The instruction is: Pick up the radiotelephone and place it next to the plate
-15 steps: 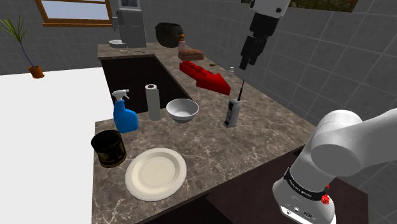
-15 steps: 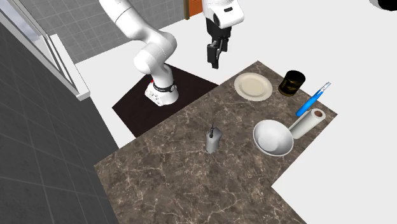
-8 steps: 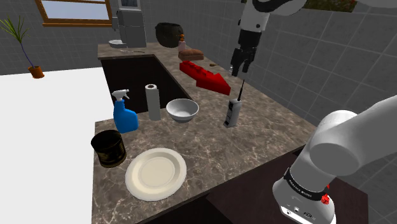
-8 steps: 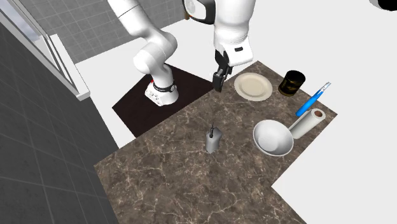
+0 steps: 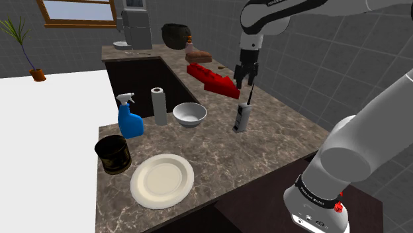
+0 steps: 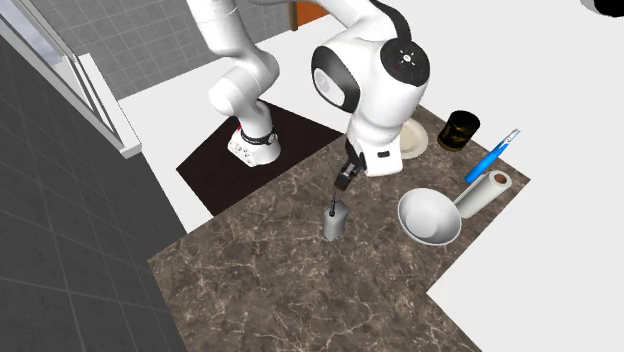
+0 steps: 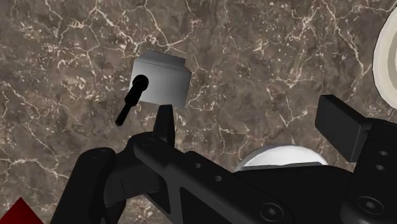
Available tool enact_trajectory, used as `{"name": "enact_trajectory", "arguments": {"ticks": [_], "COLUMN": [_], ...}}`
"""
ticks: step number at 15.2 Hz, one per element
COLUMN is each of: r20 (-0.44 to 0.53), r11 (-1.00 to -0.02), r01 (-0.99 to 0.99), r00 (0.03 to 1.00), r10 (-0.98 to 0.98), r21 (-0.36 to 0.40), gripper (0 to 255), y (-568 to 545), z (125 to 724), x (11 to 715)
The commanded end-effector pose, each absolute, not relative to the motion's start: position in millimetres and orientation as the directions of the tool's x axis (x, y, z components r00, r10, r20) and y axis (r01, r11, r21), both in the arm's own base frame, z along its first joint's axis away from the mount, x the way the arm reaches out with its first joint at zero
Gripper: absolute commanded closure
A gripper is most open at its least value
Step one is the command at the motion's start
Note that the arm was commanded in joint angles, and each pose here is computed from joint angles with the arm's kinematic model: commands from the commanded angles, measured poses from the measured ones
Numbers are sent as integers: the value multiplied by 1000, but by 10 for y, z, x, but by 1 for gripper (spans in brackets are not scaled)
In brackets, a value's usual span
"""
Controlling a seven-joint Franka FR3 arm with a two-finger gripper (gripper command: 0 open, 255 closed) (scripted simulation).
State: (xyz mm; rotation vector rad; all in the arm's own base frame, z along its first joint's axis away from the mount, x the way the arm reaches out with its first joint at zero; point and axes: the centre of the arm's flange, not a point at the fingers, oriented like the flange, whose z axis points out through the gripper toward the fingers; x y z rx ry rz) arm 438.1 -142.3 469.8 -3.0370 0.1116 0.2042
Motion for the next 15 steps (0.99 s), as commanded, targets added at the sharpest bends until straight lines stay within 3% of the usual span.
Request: {"name": "enact_trajectory", "arguments": {"ticks": [1, 7, 15], "r20": [-172, -274, -278], "r11": [-990, -980, -980], "r01": [-105, -178, -181], "r00": [981, 950, 949], "r10": [-88, -149, -151], "r21": [-90, -84, -84], "gripper": [0, 0, 0], "y": [-1590, -2090, -2057], "z": [4460, 3803, 3395], "x": [4487, 4790, 4695]}}
